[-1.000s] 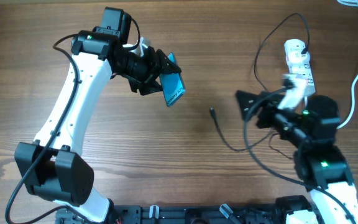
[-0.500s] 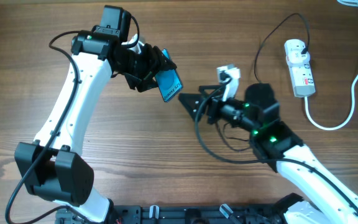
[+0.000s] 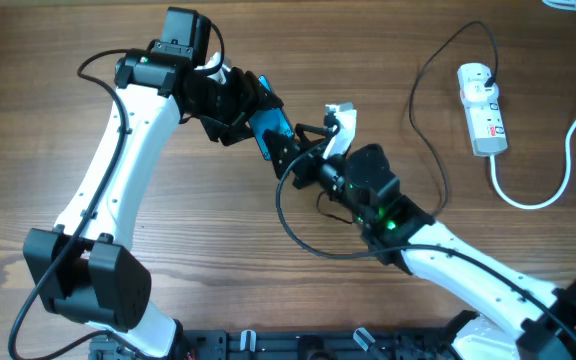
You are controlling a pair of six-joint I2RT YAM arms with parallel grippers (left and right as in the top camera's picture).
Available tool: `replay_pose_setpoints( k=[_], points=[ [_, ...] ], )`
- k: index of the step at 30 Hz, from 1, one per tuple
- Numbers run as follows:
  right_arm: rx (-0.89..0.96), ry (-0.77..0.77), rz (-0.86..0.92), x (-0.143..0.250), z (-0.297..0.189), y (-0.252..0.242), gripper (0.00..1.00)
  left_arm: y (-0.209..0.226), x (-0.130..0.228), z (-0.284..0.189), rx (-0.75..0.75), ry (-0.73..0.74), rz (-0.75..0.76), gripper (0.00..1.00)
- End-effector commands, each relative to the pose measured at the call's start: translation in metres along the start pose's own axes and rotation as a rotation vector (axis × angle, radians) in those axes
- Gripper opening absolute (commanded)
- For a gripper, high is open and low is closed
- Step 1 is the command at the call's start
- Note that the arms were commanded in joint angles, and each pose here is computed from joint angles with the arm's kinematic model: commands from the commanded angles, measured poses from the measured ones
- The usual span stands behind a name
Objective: Plug charger to phone and switch on socket
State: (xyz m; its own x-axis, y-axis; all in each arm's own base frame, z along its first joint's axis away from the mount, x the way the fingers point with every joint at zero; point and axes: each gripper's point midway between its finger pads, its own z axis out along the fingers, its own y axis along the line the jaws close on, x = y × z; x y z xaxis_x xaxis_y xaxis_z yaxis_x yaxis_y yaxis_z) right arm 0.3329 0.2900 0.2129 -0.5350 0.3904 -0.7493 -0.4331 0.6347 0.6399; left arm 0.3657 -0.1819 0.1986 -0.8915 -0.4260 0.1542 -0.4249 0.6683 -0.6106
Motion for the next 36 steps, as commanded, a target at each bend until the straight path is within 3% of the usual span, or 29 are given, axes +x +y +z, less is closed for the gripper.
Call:
replay_pose_setpoints(
  k=[1,18,36],
  points=[
    [0.018,-0.035,0.113,-0.002,0.009,-0.005,0.77,-0.016,0.006,-0.009,0.037,-0.018,0.035,0.43],
    [0.026,-0.053,0.175,-0.002,0.013,-0.009,0.55,-0.023,0.021,0.004,0.008,-0.012,0.041,0.42],
    [0.044,-0.019,0.201,0.006,0.013,-0.013,0.19,-0.03,0.027,0.009,0.009,-0.012,0.026,0.42]
  ],
)
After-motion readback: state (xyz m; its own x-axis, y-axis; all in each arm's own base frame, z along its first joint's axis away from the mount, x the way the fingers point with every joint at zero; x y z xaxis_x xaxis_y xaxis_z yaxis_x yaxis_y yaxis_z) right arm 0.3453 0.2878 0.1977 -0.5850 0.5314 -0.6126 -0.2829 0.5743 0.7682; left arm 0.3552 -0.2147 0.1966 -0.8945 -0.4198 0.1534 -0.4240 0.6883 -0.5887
